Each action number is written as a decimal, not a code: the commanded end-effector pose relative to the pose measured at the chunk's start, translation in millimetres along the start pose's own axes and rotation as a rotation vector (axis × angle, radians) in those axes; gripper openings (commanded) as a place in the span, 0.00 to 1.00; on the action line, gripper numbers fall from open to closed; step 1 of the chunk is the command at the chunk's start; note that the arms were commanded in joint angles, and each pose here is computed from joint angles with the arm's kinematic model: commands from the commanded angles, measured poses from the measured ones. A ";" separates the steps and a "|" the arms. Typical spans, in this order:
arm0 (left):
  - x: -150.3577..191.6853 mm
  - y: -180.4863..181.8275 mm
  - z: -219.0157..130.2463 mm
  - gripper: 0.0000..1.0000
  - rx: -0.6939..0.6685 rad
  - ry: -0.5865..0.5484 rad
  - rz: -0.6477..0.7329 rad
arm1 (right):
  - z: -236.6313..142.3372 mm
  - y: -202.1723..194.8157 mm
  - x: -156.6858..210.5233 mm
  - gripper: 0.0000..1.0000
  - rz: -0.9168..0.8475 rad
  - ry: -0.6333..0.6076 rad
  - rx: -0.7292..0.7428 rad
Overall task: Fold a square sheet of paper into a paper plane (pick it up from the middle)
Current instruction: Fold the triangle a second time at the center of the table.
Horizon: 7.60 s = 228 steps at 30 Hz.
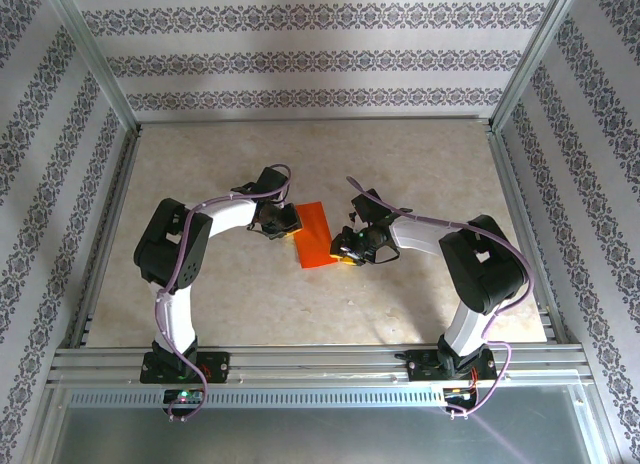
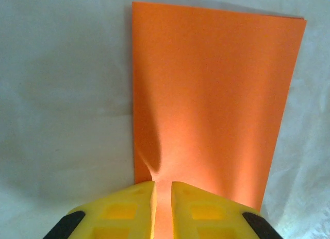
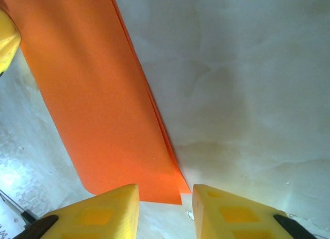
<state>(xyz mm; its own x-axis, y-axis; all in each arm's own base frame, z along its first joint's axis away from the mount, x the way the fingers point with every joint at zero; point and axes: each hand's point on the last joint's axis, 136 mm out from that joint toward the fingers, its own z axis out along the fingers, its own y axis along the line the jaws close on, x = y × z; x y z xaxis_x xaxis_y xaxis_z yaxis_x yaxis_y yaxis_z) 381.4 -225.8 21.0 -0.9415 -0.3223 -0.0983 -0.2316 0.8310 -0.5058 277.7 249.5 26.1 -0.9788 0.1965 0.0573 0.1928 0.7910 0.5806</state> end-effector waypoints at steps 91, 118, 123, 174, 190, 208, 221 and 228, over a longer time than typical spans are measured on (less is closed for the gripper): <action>13.7 -57.6 -0.2 0.33 0.250 -0.016 0.017 | -20.0 -8.6 6.7 0.00 0.170 -0.061 -0.020; 19.8 -24.0 22.1 0.23 0.100 0.021 0.031 | -22.9 42.5 1.0 0.00 0.004 -0.009 -0.130; 21.0 -20.7 24.1 0.22 0.088 0.026 0.031 | -10.5 55.3 -1.3 0.00 -0.040 0.019 -0.147; 28.6 -4.7 31.1 0.18 0.042 0.045 0.018 | 40.3 47.8 -32.0 0.00 0.003 -0.040 -0.135; 28.4 -5.2 30.6 0.18 0.044 0.043 0.019 | 44.3 41.5 -31.8 0.00 0.017 -0.039 -0.116; 24.5 -11.4 25.6 0.18 0.055 0.033 0.029 | 52.4 27.3 -23.9 0.02 0.013 0.001 -0.083; 22.2 -11.5 25.4 0.17 0.044 0.032 0.030 | 52.9 27.0 -24.4 0.04 -0.018 0.016 -0.103; 7.8 -22.9 2.8 0.18 0.053 -0.019 0.035 | 55.1 14.8 -23.0 0.12 0.004 0.022 -0.064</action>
<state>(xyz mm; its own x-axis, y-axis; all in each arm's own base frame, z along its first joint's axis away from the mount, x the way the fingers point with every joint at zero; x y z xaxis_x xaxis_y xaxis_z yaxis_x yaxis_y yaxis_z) 382.0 -260.2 23.0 -0.9460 -0.3013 -0.1198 -0.1747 0.7850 -0.5944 318.4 303.0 14.9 -0.9831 0.1807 0.0290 0.1499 0.7037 0.6945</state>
